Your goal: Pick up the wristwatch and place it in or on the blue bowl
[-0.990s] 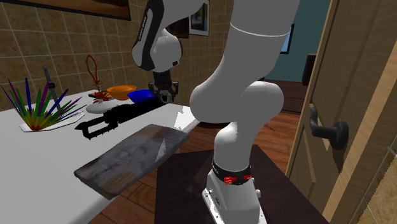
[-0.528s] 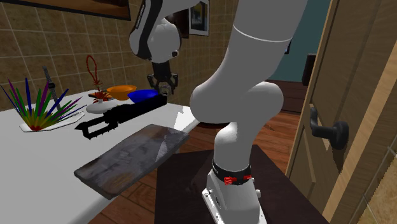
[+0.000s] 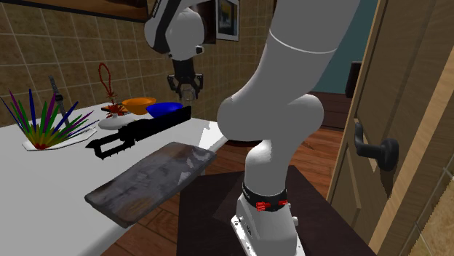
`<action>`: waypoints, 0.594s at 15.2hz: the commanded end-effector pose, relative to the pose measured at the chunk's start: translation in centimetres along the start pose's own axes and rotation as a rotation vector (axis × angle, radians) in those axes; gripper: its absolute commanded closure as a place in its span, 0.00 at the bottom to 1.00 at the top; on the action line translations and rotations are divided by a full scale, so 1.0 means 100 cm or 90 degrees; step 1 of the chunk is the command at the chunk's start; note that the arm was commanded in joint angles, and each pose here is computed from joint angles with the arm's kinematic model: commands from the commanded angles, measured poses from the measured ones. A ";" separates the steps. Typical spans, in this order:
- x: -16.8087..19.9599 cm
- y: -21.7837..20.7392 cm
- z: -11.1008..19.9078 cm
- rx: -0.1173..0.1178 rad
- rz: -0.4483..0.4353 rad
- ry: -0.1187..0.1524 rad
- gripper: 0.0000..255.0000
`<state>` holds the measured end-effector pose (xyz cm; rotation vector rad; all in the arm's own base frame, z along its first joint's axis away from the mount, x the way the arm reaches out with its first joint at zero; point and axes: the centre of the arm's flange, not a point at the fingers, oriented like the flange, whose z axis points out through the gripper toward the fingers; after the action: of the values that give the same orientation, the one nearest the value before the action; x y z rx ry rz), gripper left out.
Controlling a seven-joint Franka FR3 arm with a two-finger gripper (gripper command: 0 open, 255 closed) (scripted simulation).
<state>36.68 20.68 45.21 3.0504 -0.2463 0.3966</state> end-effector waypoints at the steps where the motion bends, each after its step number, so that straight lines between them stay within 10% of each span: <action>1: 0.004 0.000 -0.011 0.000 0.000 0.000 1.00; 9: 0.071 -0.061 0.003 0.000 0.000 0.000 1.00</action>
<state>43.35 24.83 46.59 3.0491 -0.2452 0.3952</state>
